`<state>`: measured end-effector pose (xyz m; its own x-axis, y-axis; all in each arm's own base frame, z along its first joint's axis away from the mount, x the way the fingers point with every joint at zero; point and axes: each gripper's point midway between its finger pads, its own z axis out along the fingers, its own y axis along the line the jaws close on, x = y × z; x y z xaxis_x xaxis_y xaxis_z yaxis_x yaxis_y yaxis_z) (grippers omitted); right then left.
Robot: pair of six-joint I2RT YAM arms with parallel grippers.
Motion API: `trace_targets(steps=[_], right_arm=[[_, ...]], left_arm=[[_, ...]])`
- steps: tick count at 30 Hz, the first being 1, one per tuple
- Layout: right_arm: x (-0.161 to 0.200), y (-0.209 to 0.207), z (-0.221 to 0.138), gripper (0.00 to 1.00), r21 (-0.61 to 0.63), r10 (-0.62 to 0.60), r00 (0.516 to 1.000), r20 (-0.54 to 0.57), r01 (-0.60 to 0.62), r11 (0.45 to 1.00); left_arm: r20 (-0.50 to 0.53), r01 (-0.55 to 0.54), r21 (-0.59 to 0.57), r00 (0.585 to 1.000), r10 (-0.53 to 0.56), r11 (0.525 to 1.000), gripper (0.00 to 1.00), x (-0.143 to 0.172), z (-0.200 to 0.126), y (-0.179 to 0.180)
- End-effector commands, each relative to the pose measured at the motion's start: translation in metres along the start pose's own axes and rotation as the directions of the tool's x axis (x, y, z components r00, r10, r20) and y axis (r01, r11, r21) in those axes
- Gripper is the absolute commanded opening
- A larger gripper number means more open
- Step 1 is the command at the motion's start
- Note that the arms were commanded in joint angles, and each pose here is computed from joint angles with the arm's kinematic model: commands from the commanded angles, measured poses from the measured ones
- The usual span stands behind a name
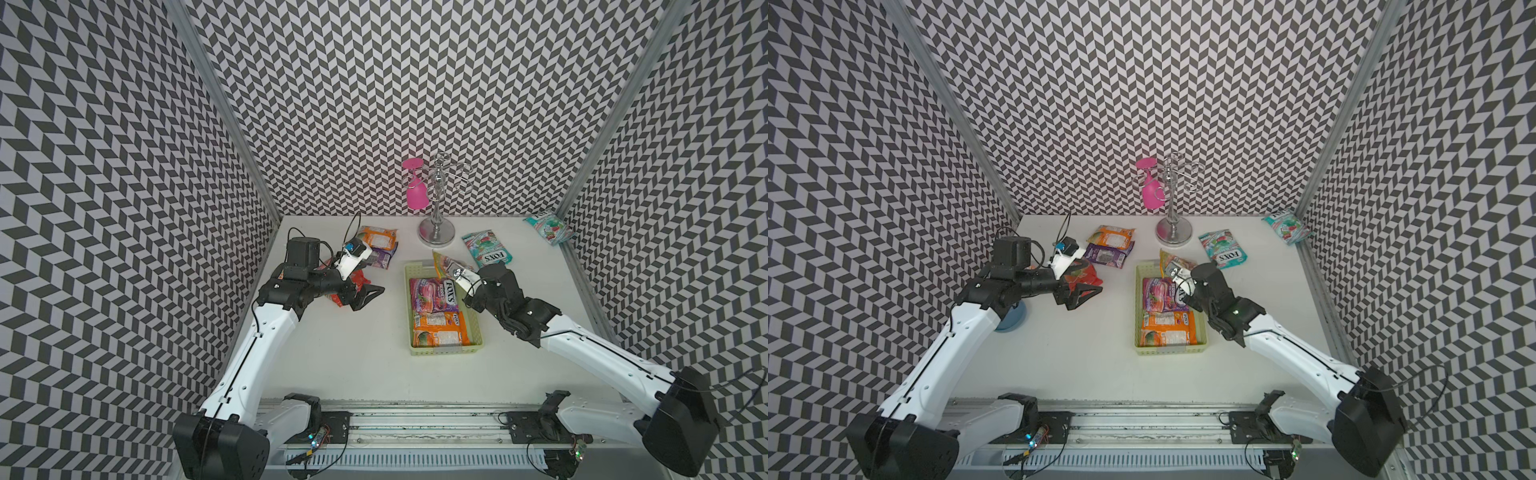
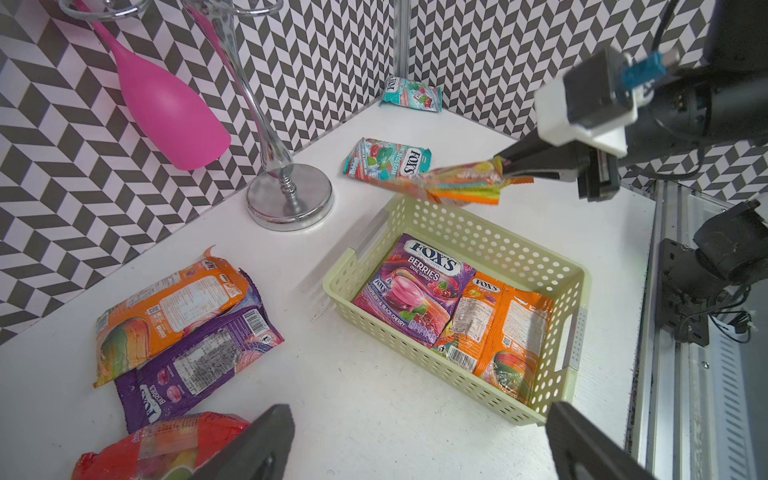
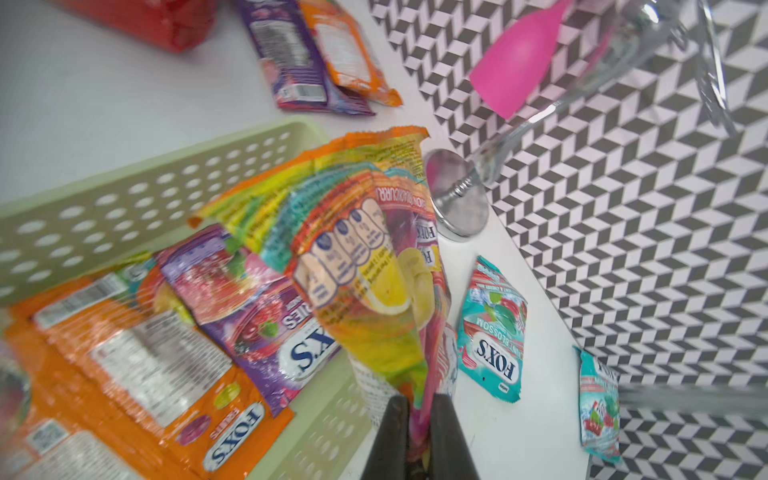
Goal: Put the candies in the basket
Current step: Place the candy in the basket.
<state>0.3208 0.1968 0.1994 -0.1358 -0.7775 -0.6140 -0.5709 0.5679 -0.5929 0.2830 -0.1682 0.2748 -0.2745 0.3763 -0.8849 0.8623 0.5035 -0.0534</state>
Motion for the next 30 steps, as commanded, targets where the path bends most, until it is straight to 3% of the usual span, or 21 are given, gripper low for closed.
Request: trace_targets(steps=[1,6,12,16,30], right_arm=[[-0.036,-0.019,-0.016,0.0,0.108,-0.072,0.987,0.145,0.057,0.993],[-0.038,-0.004,-0.013,0.0,0.141,-0.175,0.976,0.134,0.156,0.978],[-0.045,0.001,0.0,0.0,0.198,-0.185,0.975,0.12,0.159,0.967],[-0.046,-0.005,0.017,0.0,0.232,-0.163,0.986,0.038,0.15,0.961],[-0.039,0.025,0.053,0.0,0.187,-0.245,0.968,-0.052,0.25,0.95]], left_arm=[[0.018,-0.012,0.012,1.0,0.012,1.0,0.99,-0.003,-0.005,-0.006],[0.021,-0.008,0.003,1.0,0.008,1.0,0.99,-0.006,-0.005,-0.002],[0.027,-0.004,0.003,1.0,0.004,1.0,0.99,-0.006,-0.005,-0.002],[0.033,-0.007,0.0,0.999,0.007,1.0,0.99,-0.01,-0.007,-0.003],[0.035,-0.009,-0.01,0.999,0.01,1.0,0.99,-0.01,-0.008,-0.002]])
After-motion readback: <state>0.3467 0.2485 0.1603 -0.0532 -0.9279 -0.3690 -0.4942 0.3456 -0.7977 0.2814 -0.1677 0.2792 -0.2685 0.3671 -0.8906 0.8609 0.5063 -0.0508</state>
